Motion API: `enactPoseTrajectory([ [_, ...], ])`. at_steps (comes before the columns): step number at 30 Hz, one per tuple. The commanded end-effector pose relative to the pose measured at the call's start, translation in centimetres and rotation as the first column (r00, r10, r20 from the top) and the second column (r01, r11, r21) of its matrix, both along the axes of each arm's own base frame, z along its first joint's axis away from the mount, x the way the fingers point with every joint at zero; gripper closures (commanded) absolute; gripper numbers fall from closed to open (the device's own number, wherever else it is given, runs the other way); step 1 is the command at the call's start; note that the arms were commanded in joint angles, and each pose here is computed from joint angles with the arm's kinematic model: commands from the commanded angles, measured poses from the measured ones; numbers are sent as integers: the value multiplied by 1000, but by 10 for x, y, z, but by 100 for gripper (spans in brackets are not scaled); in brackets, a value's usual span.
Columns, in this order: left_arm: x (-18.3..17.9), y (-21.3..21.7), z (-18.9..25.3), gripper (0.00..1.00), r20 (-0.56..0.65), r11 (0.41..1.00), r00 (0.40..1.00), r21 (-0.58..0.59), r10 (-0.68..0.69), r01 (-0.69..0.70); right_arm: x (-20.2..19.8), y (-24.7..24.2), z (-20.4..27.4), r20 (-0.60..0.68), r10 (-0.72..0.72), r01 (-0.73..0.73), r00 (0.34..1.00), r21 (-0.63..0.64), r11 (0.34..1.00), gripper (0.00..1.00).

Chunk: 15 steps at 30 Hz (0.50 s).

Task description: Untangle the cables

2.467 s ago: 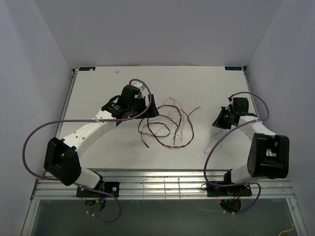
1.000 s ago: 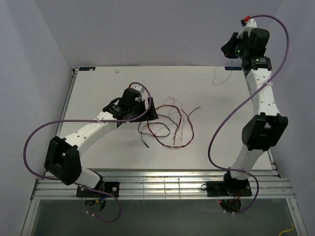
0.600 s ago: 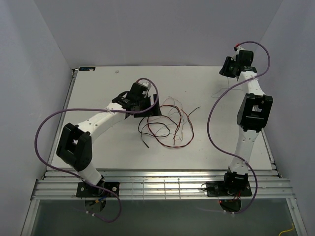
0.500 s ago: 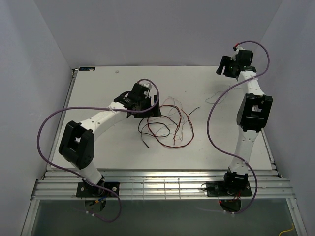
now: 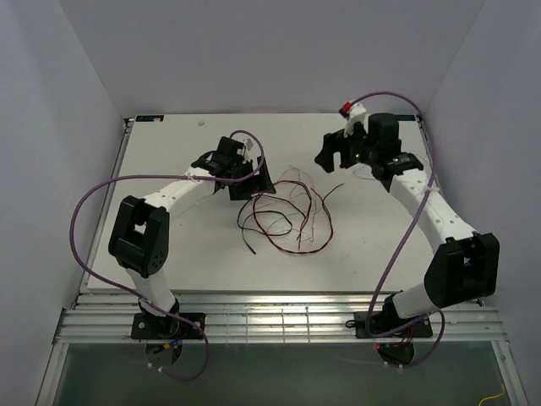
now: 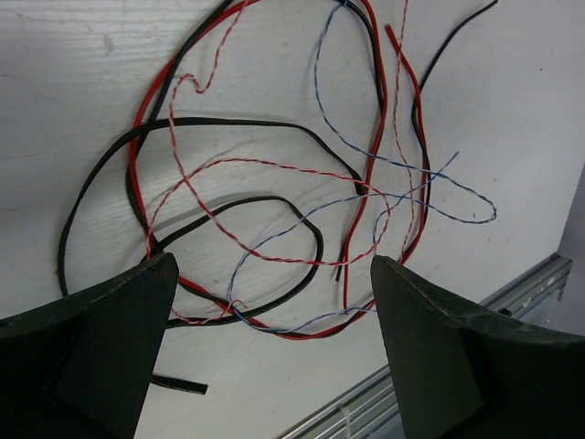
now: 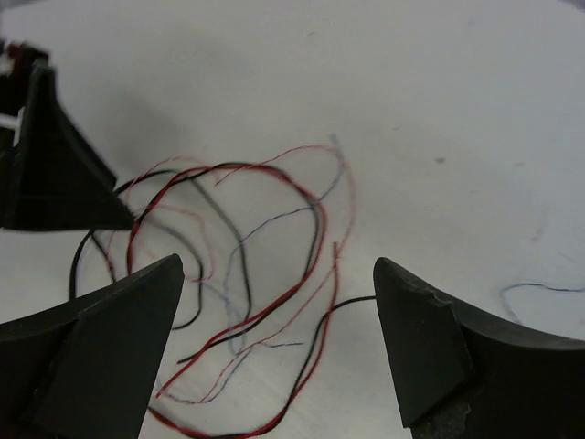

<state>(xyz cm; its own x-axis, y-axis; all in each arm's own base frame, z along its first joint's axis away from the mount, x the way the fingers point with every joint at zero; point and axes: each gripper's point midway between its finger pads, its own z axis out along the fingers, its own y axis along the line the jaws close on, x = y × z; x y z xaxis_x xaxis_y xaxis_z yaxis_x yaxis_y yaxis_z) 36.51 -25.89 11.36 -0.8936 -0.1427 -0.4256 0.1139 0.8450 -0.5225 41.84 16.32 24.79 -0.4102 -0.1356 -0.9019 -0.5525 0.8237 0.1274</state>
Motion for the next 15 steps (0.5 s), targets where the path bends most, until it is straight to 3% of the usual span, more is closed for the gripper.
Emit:
enactPoseTrajectory([
  [1, -2, -24, 10, 2, -3, 992, 997, -104, -71, 71, -48, 44, -58, -106, 214, -215, 971, 9, 977, 10],
  [5, 0, -30, 6, 6, -27, 989, 996, -125, -83, 79, -69, 77, -94, -207, 276, -292, 938, -47, 955, 10],
  [6, 1, -31, 4, 7, -30, 989, 996, -125, -84, 79, -77, 77, -113, -289, 277, -307, 916, -60, 950, 10],
  [10, 2, -31, -5, 18, -55, 990, 996, -121, -75, 68, -74, 80, -133, -329, 235, -289, 915, -125, 949, 4],
  [11, 1, -31, -7, 21, -59, 991, 995, -118, -76, 69, -76, 82, -135, -337, 247, -301, 909, -118, 946, 17],
  [12, 2, -31, -7, 30, -58, 991, 996, -117, -73, 66, -77, 83, -136, -348, 253, -307, 903, -110, 945, 59],
  [13, 1, -30, -7, 36, -62, 991, 996, -116, -67, 59, -79, 84, -136, -355, 249, -304, 901, -105, 947, 87],
  [14, 3, -31, -5, 42, -52, 991, 997, -120, -63, 56, -82, 84, -137, -366, 246, -301, 898, -100, 948, 92],
  [15, 3, -30, -5, 57, -52, 991, 997, -121, -60, 53, -85, 83, -132, -362, 247, -301, 899, -101, 948, 92],
])
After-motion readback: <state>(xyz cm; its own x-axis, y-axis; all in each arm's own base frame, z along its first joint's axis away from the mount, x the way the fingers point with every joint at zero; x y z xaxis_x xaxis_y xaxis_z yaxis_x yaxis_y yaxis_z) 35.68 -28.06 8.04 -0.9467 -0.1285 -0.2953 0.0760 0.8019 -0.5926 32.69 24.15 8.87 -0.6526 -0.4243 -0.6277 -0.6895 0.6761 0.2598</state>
